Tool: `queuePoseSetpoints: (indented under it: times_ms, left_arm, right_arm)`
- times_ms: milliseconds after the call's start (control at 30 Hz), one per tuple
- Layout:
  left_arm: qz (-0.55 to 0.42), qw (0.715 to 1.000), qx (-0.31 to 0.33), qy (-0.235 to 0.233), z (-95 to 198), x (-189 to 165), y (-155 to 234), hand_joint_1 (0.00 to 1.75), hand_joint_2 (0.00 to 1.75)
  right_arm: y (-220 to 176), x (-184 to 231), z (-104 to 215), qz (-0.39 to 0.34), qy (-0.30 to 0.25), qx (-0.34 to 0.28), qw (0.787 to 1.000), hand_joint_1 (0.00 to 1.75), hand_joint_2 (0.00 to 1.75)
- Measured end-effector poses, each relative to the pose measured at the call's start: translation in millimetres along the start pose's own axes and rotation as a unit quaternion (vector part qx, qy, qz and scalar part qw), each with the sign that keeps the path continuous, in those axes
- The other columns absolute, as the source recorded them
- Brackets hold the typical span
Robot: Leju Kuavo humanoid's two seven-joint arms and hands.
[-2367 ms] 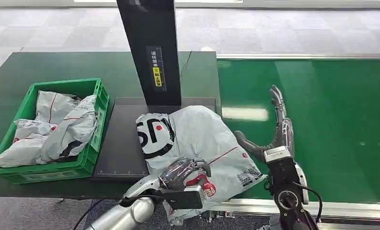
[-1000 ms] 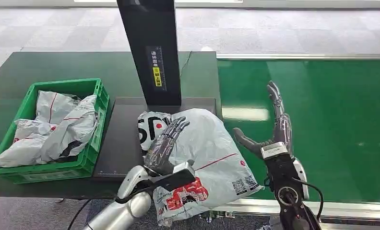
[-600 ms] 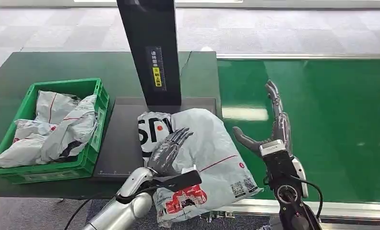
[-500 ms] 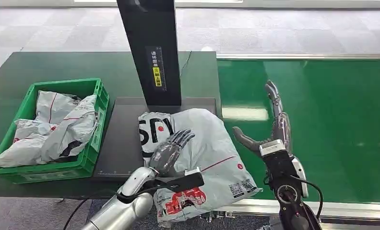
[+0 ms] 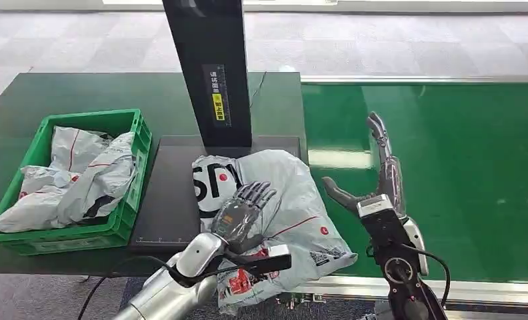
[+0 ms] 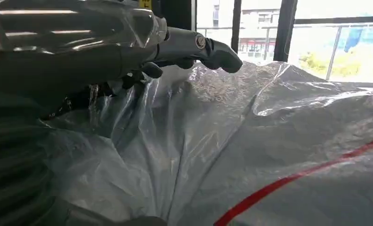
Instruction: Moved the parcel from conveyor to table for the left to box.
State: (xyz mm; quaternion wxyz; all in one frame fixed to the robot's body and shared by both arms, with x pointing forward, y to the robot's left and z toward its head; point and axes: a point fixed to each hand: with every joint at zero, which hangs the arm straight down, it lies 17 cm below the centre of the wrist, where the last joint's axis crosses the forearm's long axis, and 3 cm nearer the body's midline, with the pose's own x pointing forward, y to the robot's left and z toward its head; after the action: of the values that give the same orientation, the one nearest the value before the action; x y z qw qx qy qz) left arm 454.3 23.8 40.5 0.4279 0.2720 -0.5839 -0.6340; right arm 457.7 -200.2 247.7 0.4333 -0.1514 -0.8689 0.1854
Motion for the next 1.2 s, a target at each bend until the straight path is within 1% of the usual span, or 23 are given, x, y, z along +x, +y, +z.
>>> queuePoseSetpoints:
  times_ms: [233,400,433,467,500,733,767,900,967,1000,1067,1133,1200]
  left_arm:
    - [-0.016,0.999,-0.028,-0.019,-4.9,5.6,-5.5,0.0,1.75]
    - [-0.016,0.999,-0.029,-0.019,-5.0,5.8,-5.6,0.0,1.75]
    - [-0.016,0.999,-0.038,-0.024,-5.2,7.3,-8.7,1.33,1.75]
    - [-0.016,0.999,-0.042,-0.026,-4.3,8.0,-11.5,1.29,1.75]
    - [-0.015,0.999,-0.045,-0.027,-3.5,8.7,-13.2,1.38,1.75]
    - [-0.014,0.998,-0.051,-0.031,-1.9,9.8,-18.2,1.36,1.75]
    - [-0.014,0.998,-0.051,-0.031,-1.9,9.8,-18.0,1.41,1.75]
    - [-0.014,0.998,-0.052,-0.032,-2.0,10.5,-17.9,1.41,1.75]
    - [-0.013,0.998,-0.053,-0.034,-2.1,11.0,-17.9,1.48,1.75]
    - [-0.013,0.998,-0.053,-0.036,-2.2,11.7,-17.9,1.61,1.75]
    - [-0.007,0.998,-0.055,-0.039,-2.0,13.1,-18.3,1.75,1.75]
    - [0.0,0.998,-0.048,-0.044,-2.6,15.1,-15.5,1.75,1.75]
    - [0.022,0.998,-0.021,-0.047,-3.4,16.1,-6.8,1.75,1.75]
  right_arm:
    - [0.2,-0.1,-0.3,0.003,-0.001,0.001,1.0,0.0,1.75]
    - [0.3,-0.1,-0.3,0.003,-0.001,0.001,1.0,0.0,1.75]
    - [-0.2,-1.2,0.7,0.006,-0.001,0.003,1.0,0.0,1.75]
    - [-0.1,-1.6,1.2,0.007,0.0,0.004,1.0,0.0,1.75]
    - [0.0,-2.0,1.7,0.007,0.0,0.004,1.0,0.0,1.75]
    - [1.3,-2.8,3.7,0.011,0.001,0.006,1.0,0.0,1.75]
    - [1.4,-2.8,3.9,0.011,0.001,0.006,1.0,0.0,1.75]
    - [2.3,-3.5,5.3,0.012,0.002,0.008,1.0,0.0,1.75]
    - [2.9,-3.7,5.7,0.014,0.002,0.009,1.0,0.0,1.75]
    - [3.3,-3.8,5.9,0.014,0.002,0.01,1.0,0.0,1.75]
    - [4.1,-4.2,6.6,0.014,0.003,0.013,1.0,0.0,1.75]
    - [5.0,-4.9,7.6,0.015,0.004,0.015,1.0,0.0,1.75]
    - [5.1,-5.6,8.6,0.015,0.005,0.016,1.0,0.0,1.75]
